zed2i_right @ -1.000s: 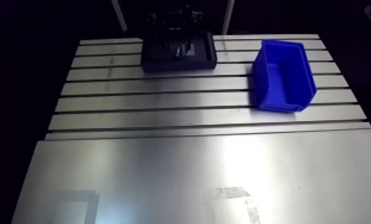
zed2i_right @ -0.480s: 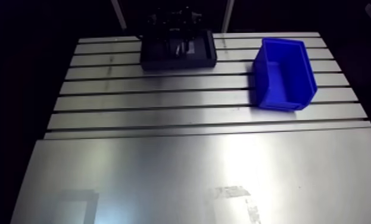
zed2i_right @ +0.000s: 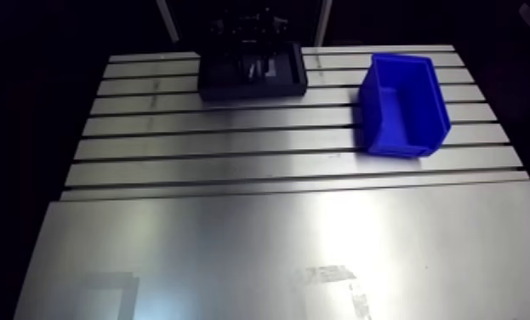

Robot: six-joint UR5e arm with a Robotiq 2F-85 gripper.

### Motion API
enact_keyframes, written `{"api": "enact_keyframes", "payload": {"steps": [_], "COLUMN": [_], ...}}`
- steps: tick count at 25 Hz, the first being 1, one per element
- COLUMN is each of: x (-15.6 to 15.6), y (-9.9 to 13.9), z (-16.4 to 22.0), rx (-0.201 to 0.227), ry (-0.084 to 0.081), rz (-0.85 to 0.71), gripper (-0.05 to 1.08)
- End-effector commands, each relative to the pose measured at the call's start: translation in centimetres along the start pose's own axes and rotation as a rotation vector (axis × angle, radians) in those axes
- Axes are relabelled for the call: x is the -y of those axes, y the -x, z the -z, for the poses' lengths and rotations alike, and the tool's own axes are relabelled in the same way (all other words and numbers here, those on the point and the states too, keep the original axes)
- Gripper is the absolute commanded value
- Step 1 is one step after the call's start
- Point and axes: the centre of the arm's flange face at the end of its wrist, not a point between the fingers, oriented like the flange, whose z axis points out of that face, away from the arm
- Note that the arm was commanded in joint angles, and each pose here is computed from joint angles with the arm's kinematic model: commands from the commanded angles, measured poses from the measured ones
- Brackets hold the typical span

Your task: Pick up the M10 bolt from the tray and put it into the blue bin.

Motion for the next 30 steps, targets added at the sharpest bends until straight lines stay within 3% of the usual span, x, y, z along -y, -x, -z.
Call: {"api": "enact_keyframes", "payload": {"steps": [1, 30], "x": [0.01, 0.01], "y": [0.00, -0.01], "z": [0.03, -0.07], "rx": [-0.001, 0.001], "ry": [0.000, 0.000], "rz": [0.001, 0.001], "gripper": [0.52, 0.72]}}
